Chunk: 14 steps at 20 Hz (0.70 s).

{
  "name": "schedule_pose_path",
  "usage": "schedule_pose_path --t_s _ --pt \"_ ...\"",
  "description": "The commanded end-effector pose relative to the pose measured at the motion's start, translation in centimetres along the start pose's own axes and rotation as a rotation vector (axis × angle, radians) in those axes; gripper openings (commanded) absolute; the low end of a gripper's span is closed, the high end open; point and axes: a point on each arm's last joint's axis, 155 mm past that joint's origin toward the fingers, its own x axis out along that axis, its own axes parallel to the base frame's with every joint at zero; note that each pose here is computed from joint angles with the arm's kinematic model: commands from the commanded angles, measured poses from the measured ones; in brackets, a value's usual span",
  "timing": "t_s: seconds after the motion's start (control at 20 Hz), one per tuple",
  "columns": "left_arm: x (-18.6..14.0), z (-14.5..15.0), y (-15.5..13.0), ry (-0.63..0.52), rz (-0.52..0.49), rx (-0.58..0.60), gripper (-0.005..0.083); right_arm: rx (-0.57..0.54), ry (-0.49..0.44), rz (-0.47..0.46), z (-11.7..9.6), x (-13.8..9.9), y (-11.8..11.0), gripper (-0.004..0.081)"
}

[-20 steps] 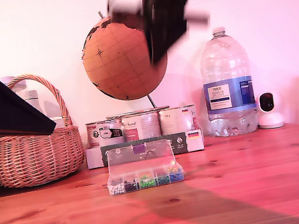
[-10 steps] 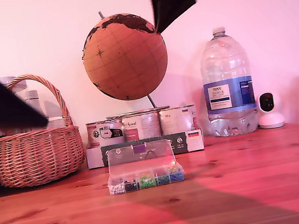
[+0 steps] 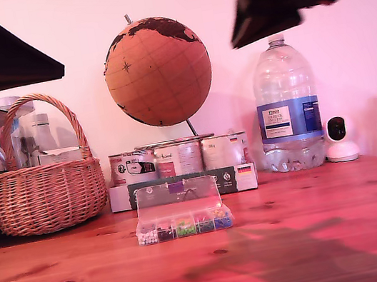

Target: Sort the loose pins on the table into their correct compartments

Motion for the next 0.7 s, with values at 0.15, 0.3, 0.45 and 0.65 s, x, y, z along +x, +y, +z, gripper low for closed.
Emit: schedule_pose_path --t_s 0.15,0.3,0.45,0.65 --pt "-0.6 0.8 -0.8 -0.023 -0.034 -0.031 -0.0021 -0.009 0.007 0.055 -4.7 -3.5 1.4 -0.0013" --pt "-0.6 -0.5 -1.0 0.032 -0.043 -0.048 -0.0021 -0.025 0.003 0.092 -6.1 -5.5 2.6 -0.0013" --pt "-0.7 -2.1 -0.8 0.093 -0.034 -0.068 -0.0021 -0.046 0.024 0.117 -6.7 -7.1 3.4 -0.0012" --pt "-1.0 -4.4 -0.7 0.186 -0.025 -0.097 -0.0021 -0.051 0.051 0.113 -7.3 -7.6 3.2 -0.0013"
